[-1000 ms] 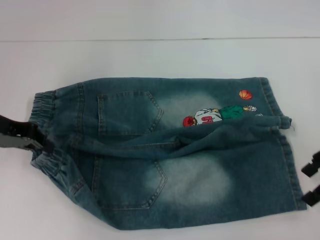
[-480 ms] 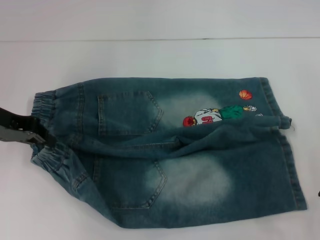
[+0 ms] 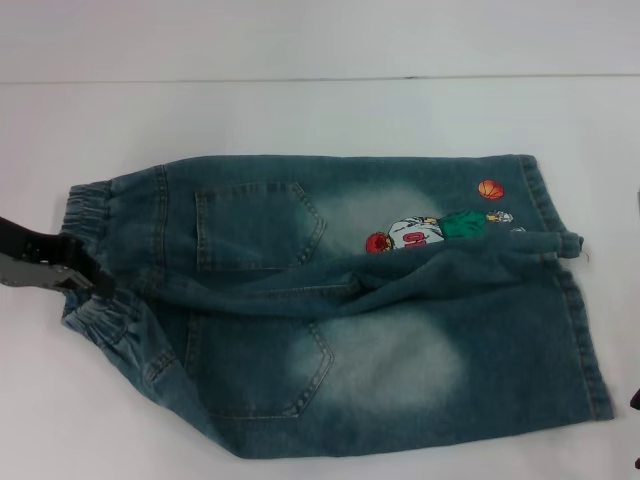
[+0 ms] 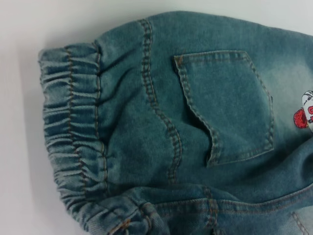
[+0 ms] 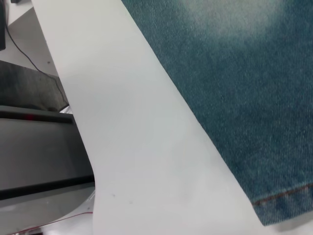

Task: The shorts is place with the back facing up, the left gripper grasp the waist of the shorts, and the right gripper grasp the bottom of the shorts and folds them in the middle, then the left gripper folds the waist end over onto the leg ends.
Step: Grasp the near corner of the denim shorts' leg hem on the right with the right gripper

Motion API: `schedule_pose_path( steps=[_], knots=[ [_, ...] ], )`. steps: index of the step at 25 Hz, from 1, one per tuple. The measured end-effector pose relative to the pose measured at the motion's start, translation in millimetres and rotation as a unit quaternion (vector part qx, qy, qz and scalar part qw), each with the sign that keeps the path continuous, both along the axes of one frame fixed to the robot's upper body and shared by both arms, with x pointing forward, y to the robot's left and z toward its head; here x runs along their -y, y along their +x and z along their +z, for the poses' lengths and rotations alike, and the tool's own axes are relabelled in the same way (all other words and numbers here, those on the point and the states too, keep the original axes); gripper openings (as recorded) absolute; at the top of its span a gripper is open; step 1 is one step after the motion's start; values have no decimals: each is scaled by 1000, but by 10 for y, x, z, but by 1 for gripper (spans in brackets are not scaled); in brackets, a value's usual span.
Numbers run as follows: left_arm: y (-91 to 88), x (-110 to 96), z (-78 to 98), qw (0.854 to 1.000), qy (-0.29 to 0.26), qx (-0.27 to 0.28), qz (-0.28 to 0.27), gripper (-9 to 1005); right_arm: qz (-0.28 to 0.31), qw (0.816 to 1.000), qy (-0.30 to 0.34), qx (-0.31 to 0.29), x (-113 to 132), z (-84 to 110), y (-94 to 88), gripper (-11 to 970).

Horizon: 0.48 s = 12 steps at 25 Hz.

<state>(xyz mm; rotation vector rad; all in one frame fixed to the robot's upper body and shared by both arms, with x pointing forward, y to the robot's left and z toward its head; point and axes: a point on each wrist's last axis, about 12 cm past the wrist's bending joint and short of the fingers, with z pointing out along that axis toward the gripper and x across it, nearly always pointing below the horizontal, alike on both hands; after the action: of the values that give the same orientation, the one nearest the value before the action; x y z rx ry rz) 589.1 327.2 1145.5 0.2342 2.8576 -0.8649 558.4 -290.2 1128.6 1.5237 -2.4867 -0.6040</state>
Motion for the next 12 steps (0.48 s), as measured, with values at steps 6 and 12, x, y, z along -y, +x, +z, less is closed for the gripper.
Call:
schedule_pose_path(
  steps=[6, 12],
  knots=[
    [-6, 2, -7, 1000, -1, -1, 1, 52, 8, 1000, -12, 0, -49, -38, 24, 941],
    [-9, 5, -12, 1000, -1, -1, 1, 52, 18, 1000, -16, 1, -129, -67, 30, 941]
  ],
)
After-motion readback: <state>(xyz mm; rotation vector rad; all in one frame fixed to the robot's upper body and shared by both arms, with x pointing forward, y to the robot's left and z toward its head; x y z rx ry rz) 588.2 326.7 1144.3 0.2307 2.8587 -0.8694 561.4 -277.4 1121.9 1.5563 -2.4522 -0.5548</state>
